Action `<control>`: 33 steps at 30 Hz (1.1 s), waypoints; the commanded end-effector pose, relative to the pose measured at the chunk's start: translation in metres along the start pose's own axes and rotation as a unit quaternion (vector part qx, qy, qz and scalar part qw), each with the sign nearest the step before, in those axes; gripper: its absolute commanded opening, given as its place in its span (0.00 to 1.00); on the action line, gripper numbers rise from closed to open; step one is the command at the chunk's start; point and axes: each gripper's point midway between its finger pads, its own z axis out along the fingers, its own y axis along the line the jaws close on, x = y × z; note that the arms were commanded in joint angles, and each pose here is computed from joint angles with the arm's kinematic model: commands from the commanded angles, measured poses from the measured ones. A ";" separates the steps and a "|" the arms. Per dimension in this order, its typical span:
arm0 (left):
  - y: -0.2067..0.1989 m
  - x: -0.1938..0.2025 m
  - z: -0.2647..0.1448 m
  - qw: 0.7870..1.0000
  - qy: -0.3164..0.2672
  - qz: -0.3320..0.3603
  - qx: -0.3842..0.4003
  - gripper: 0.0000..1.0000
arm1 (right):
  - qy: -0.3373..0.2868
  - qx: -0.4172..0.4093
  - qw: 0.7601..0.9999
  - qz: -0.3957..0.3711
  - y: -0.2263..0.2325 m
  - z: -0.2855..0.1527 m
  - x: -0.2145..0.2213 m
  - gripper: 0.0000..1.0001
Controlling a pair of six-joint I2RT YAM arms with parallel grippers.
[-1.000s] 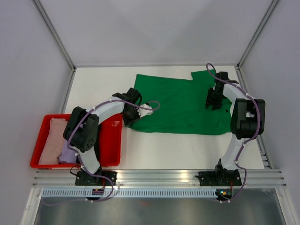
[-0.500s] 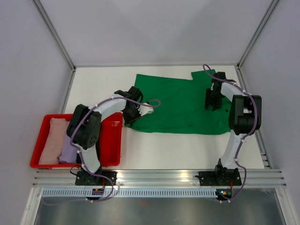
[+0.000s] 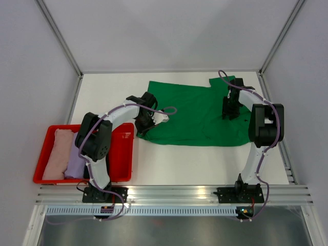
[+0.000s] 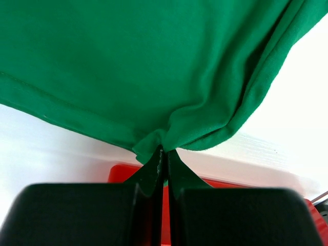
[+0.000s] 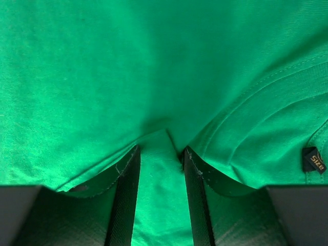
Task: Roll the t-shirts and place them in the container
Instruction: Fold the tshirt
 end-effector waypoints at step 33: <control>0.016 -0.014 -0.005 1.000 -0.005 0.021 -0.013 0.02 | -0.037 0.033 0.999 0.015 0.018 -0.045 0.001 0.29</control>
